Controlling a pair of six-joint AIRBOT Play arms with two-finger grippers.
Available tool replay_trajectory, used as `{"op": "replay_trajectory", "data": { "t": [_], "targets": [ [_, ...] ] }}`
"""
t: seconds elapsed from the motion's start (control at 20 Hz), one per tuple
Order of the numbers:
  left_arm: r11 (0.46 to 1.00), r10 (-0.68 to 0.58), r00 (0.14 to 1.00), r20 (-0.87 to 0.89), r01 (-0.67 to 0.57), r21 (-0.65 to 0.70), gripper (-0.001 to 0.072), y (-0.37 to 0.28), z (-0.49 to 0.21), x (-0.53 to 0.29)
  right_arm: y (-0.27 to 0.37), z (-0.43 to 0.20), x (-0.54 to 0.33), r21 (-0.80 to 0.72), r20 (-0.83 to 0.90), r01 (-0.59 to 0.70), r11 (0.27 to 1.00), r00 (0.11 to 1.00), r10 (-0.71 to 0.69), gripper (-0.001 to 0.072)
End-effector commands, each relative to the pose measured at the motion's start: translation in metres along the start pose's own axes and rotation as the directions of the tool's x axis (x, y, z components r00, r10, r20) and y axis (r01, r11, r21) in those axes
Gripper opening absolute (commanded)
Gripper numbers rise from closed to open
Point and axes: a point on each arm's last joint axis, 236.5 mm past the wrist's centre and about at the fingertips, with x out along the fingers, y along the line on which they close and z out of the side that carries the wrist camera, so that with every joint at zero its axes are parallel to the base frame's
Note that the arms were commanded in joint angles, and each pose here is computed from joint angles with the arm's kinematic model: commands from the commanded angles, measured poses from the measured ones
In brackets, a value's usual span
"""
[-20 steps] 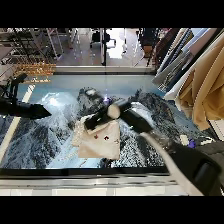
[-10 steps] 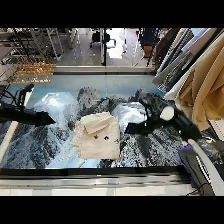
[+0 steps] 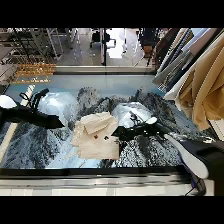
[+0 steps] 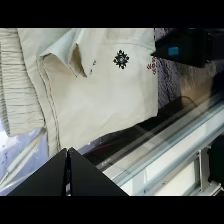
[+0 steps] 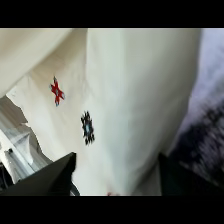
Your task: Fold the clothes and pants, and hang the long-sleeved shirts on hangers.
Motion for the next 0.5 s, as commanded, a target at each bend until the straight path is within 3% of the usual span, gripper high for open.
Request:
{"op": "replay_trajectory", "data": {
  "t": [0.0,0.1,0.25,0.45],
  "targets": [
    [1.000,-0.025,0.998,-0.064,0.025,0.005,0.0014,-0.007,-0.014,0.002,0.024,0.005,0.040,-0.024,-0.082,-0.059,0.998,0.995,0.057,0.0466],
    [0.999,-0.050,0.991,-0.127,0.051,0.004,0.0013,-0.014,-0.029,-0.001,0.050,0.012,0.037,-0.112,-0.087,-0.087,0.990,0.993,0.077,0.0016],
    [0.998,-0.054,0.989,-0.139,0.058,0.025,0.0013,-0.024,-0.038,-0.011,0.094,0.035,-0.015,-0.227,0.016,-0.051,0.973,0.998,0.056,0.0012],
    [0.995,-0.026,0.997,-0.070,0.033,0.096,0.0014,-0.041,-0.038,-0.034,0.127,0.051,-0.159,-0.291,0.282,0.132,0.948,0.958,-0.047,0.0011]
  ]
}}
